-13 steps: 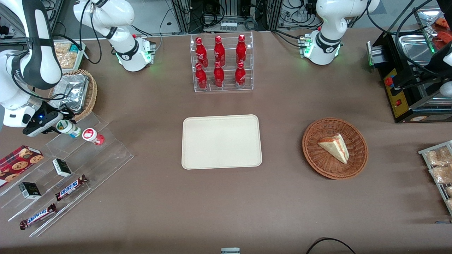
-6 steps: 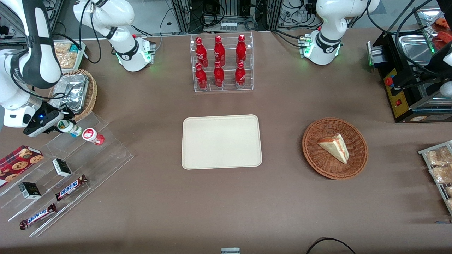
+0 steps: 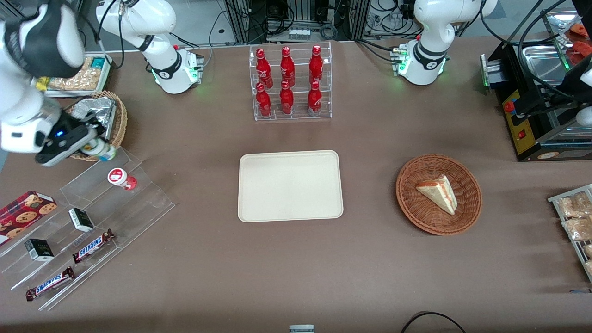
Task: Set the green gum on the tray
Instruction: 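Carry the gum tub with the right gripper over the cream tray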
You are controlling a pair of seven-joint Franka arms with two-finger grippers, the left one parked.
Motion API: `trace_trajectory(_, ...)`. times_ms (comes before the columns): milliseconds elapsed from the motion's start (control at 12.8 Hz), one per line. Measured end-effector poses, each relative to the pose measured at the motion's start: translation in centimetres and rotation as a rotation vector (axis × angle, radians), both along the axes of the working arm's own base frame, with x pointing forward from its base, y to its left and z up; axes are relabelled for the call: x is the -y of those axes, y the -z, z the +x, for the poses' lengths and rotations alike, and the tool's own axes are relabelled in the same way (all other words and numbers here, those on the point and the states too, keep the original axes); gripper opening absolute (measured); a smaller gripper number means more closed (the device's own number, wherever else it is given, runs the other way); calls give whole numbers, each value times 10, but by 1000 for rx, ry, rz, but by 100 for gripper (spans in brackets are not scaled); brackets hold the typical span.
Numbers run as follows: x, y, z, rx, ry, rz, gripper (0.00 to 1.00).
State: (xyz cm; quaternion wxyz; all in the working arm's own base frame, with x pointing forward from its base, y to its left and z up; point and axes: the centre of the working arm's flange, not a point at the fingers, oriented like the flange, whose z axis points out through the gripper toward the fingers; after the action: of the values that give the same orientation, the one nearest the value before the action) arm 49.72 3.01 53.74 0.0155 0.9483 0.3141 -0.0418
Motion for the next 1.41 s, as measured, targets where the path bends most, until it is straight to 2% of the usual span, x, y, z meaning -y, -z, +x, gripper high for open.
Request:
trace_trajectory(157, -83, -11, -8, 22, 49, -26, 59)
trace_trajectory(392, -168, -8, -18, 18, 151, 6, 59)
trace_trajectory(627, -232, 9, -4, -6, 258, 27, 59)
trace_trajectory(863, -305, 49, 14, -31, 373, 58, 59)
trace_trajectory(1098, -372, 101, 16, -19, 469, 115, 59)
trace_trajectory(1412, -398, 154, 19, -11, 515, 105, 59)
